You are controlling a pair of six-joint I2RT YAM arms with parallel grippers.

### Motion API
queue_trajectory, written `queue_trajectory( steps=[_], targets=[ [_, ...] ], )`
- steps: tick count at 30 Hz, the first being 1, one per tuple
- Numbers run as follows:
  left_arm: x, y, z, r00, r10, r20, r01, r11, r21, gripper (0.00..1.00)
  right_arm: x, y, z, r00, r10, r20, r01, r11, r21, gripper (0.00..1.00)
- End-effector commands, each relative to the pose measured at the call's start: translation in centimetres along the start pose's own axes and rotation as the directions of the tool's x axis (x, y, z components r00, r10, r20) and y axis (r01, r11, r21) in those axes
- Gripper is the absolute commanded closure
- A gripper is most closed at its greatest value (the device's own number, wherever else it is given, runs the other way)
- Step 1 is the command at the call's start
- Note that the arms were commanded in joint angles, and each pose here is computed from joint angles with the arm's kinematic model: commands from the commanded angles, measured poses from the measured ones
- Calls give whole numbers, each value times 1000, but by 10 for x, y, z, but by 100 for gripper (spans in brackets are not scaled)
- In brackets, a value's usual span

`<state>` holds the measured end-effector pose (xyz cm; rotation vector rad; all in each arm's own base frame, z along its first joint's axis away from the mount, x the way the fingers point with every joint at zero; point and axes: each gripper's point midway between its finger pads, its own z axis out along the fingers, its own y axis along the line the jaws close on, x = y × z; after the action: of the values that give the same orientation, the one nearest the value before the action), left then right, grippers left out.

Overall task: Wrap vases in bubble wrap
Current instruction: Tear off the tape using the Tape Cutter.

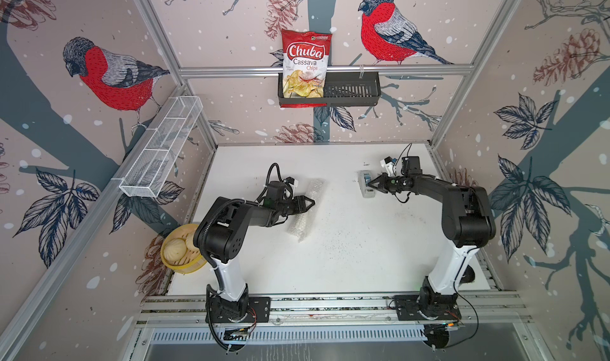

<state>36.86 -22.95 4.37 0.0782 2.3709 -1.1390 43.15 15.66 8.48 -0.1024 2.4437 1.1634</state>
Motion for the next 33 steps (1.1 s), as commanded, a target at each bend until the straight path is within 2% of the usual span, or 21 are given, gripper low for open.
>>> queue_trajectory(
  steps=[1, 8, 18, 27, 33],
  targets=[
    [25, 30, -1, 995, -67, -70, 58, 990, -129, 74, -2, 12, -4, 1000, 4, 2, -4, 999, -40, 100],
    [25, 30, -1, 995, -66, -72, 56, 990, -130, 74, -14, 24, -12, 999, -15, 32, 16, 999, -50, 100],
    [25, 30, -1, 995, -67, -73, 57, 990, -131, 74, -12, 37, -23, 999, -26, 48, 28, 999, -41, 100],
    [26, 30, 0, 995, -71, -77, 61, 990, -127, 74, 36, 27, -13, 1000, -6, -9, 7, 999, 35, 100],
    [27, 31, 0, 994, -74, -78, 63, 990, -128, 74, 55, 15, -16, 1000, 2, -19, 0, 996, 92, 100]
  ],
)
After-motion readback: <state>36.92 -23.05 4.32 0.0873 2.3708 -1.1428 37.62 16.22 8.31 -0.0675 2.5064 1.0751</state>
